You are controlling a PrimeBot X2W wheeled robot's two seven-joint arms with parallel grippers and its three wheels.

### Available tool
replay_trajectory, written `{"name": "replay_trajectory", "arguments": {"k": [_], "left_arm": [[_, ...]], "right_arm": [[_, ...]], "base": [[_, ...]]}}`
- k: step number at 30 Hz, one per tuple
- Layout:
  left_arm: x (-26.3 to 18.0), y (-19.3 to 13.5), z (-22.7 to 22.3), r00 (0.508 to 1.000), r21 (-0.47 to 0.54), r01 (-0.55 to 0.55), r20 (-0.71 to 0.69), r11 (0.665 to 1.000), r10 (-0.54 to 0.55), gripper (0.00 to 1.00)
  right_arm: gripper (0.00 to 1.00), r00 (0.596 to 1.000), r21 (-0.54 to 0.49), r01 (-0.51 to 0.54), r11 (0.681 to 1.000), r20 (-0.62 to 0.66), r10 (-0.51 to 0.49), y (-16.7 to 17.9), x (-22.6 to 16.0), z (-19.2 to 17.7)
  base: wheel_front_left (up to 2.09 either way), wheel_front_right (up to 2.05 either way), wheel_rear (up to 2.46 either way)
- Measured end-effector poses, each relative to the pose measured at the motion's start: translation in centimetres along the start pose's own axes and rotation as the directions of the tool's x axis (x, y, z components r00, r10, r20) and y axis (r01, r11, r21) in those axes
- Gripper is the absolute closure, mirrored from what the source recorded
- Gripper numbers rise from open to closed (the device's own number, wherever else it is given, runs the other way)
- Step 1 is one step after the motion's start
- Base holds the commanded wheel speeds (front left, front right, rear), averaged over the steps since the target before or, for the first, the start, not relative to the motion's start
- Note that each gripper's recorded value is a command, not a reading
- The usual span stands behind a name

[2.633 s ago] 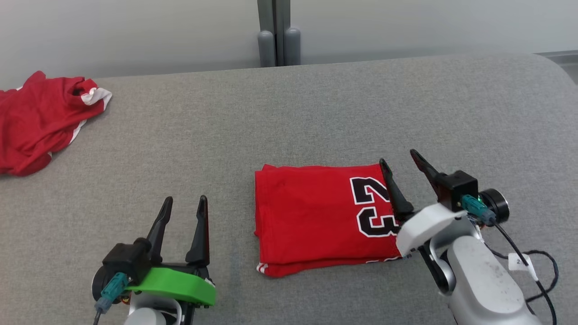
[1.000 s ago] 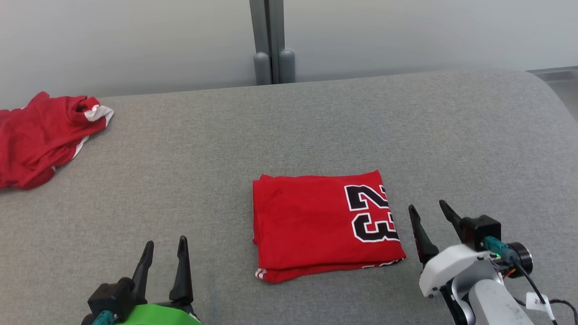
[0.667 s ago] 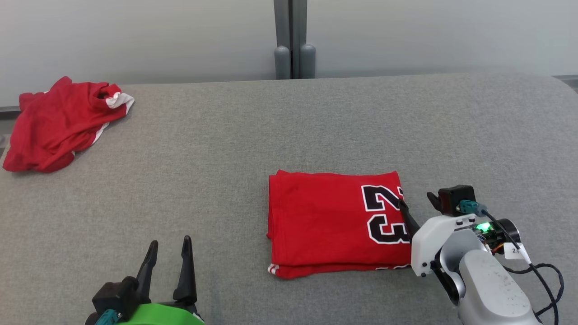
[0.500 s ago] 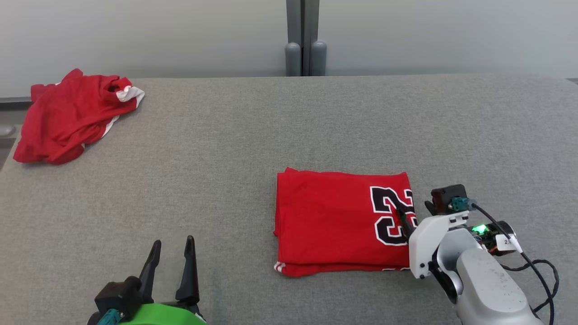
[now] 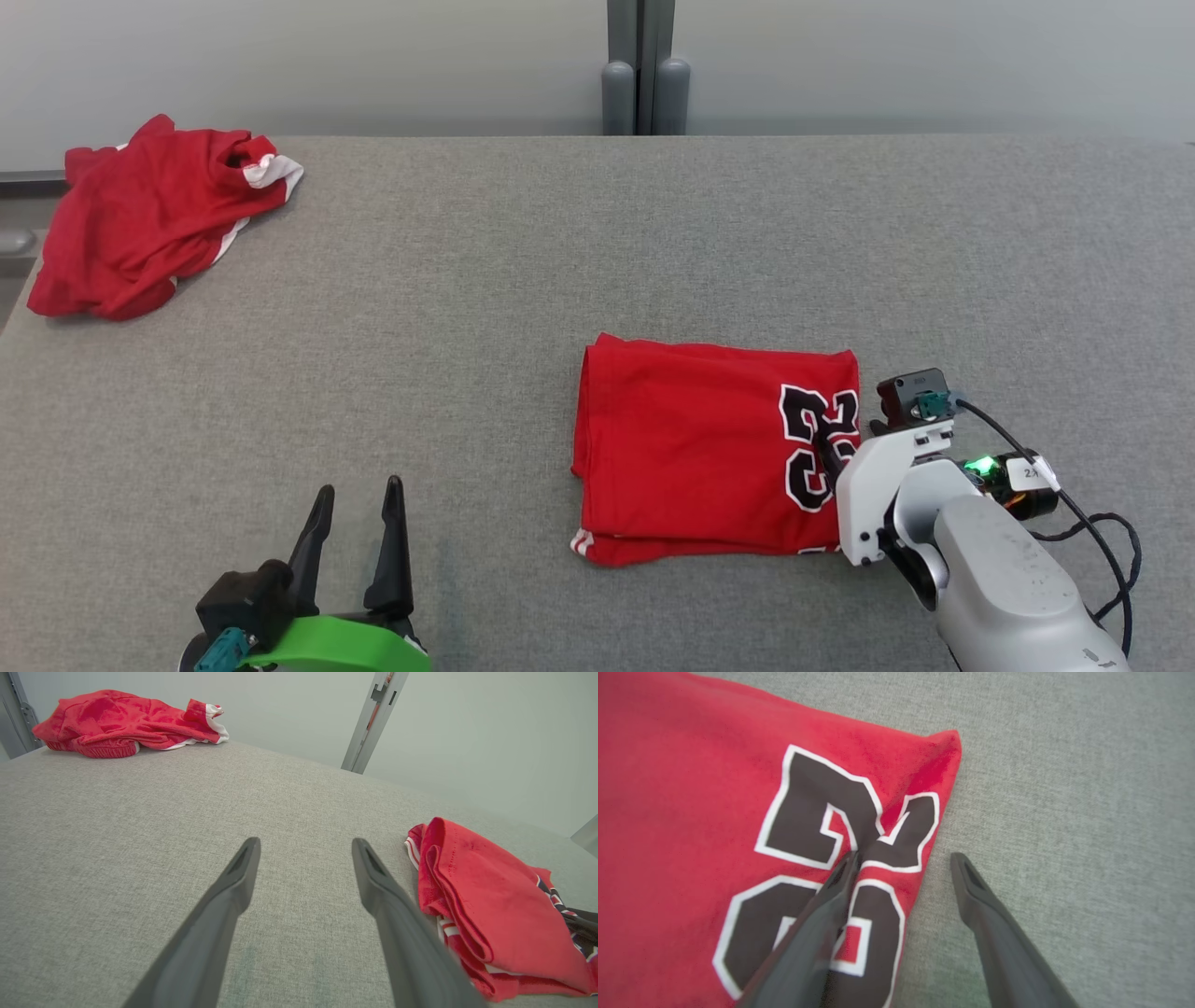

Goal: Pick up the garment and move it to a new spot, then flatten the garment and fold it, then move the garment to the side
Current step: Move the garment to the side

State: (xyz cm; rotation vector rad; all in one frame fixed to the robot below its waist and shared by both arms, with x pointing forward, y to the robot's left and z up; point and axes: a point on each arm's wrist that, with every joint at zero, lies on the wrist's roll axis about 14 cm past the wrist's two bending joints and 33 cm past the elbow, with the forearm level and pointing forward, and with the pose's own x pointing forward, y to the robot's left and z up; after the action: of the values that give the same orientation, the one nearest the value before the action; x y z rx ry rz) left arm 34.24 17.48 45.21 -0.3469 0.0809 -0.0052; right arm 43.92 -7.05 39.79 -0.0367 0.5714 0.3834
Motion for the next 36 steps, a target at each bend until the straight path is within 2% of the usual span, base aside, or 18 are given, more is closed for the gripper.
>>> {"name": "replay_trajectory", "arguments": {"k": [1, 7, 11, 17, 22, 24, 32, 36], "left_arm": [[0.1, -0.1, -0.1, 1.0, 0.0, 0.002, -0.002, 1.0, -0.002, 0.0], [1.0, -0.9, -0.2, 1.0, 0.002, 0.03, -0.008, 1.0, -0.03, 0.0], [1.7, -1.9, -0.4, 0.998, 0.006, 0.064, -0.013, 0.998, -0.064, 0.0], [3.5, -4.3, -0.7, 0.99, 0.019, 0.143, -0.023, 0.99, -0.142, 0.0], [5.4, -6.7, -1.4, 0.975, 0.033, 0.221, -0.041, 0.975, -0.22, 0.0], [6.6, -8.4, -2.2, 0.961, 0.04, 0.273, -0.058, 0.961, -0.271, 0.0], [9.1, -13.0, -5.1, 0.9, 0.044, 0.427, -0.124, 0.903, -0.419, 0.0], [10.0, -14.7, -6.5, 0.868, 0.031, 0.482, -0.149, 0.875, -0.473, 0.0]], "right_arm": [[1.0, 1.0, 0.001, -0.001, 1.0, -0.001, 0.001, 0.0, 0.1, 0.1], [1.0, 0.999, 0.011, 0.012, 1.0, 0.047, -0.013, -0.9, 0.3, 1.4], [1.0, 0.994, 0.006, 0.072, 0.997, 0.088, -0.072, -3.9, -0.1, 2.6], [1.0, 0.97, 0.009, 0.208, 0.978, 0.125, -0.207, -10.3, -2.0, 3.6], [1.0, 0.936, 0.039, 0.319, 0.947, 0.14, -0.322, -15.3, -4.2, 3.5], [1.0, 0.913, 0.074, 0.372, 0.925, 0.151, -0.379, -17.5, -5.5, 3.3], [1.0, 0.848, 0.185, 0.478, 0.859, 0.158, -0.506, -21.4, -8.5, 1.7], [1.0, 0.828, 0.217, 0.508, 0.833, 0.142, -0.542, -22.4, -9.0, 0.6]], "base": [[0.0, 0.0, 0.0], [0.0, 0.0, 0.0], [0.0, 0.0, 0.0], [0.0, 0.0, 0.0], [0.0, 0.0, 0.0], [0.0, 0.0, 0.0], [0.0, 0.0, 0.0], [0.0, 0.0, 0.0]]}}
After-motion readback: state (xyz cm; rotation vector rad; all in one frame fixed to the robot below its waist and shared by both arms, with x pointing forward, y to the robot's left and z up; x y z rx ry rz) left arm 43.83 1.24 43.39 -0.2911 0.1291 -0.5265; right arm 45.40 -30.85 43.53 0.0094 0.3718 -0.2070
